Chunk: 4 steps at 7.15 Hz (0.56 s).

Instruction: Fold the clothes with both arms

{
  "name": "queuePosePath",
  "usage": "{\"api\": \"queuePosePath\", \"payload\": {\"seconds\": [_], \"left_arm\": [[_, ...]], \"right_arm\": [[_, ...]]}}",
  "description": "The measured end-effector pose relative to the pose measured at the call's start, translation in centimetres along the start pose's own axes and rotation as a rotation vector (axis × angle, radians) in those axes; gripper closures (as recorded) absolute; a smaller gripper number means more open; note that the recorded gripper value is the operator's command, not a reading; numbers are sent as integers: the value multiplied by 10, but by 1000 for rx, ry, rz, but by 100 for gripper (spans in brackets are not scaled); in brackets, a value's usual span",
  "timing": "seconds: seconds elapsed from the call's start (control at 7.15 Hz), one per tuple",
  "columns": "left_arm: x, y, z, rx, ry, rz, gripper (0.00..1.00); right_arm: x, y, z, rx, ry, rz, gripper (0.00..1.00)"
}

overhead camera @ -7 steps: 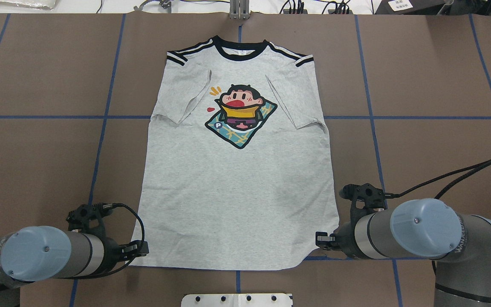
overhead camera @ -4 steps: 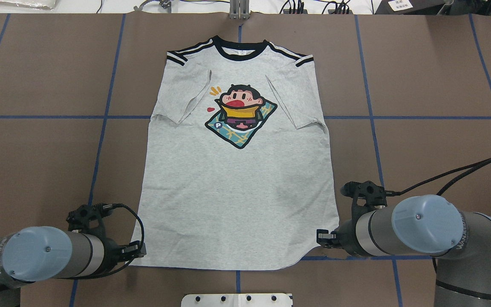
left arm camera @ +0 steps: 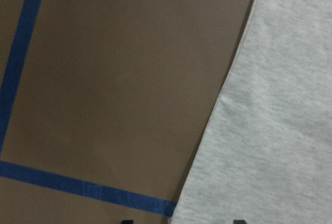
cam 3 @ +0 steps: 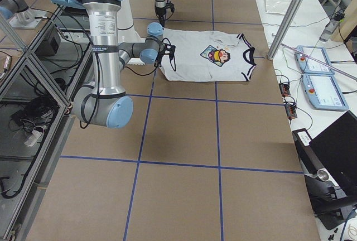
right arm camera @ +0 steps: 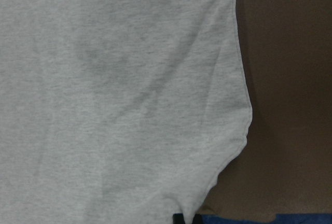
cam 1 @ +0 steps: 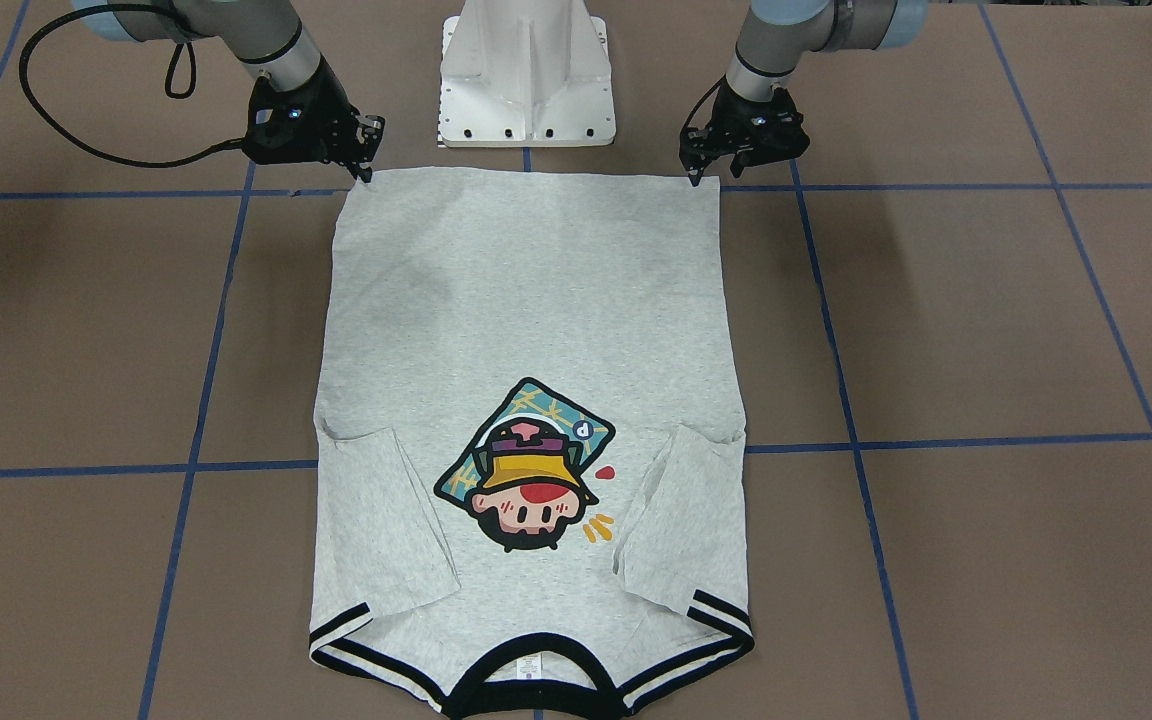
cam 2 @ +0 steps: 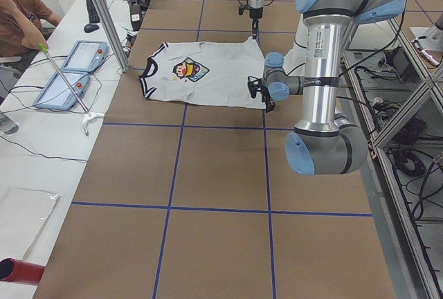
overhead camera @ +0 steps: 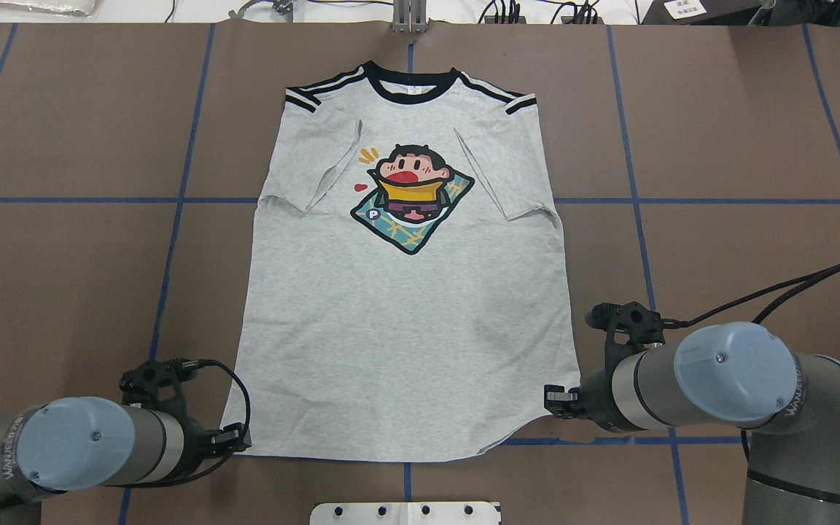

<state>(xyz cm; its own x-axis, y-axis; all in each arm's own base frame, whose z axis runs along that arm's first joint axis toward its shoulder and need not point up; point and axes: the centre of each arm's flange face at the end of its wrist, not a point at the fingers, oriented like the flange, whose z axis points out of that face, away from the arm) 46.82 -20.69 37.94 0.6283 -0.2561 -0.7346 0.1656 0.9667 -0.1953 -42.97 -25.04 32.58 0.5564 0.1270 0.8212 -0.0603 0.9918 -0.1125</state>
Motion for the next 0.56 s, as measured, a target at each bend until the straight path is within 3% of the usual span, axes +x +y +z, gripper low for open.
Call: {"api": "queuePosePath", "payload": {"seconds": [0.56], "left_arm": [[6, 2, 3, 1, -22, -1, 29]], "right_arm": [[1, -2, 0, 1, 1, 1, 100]]}}
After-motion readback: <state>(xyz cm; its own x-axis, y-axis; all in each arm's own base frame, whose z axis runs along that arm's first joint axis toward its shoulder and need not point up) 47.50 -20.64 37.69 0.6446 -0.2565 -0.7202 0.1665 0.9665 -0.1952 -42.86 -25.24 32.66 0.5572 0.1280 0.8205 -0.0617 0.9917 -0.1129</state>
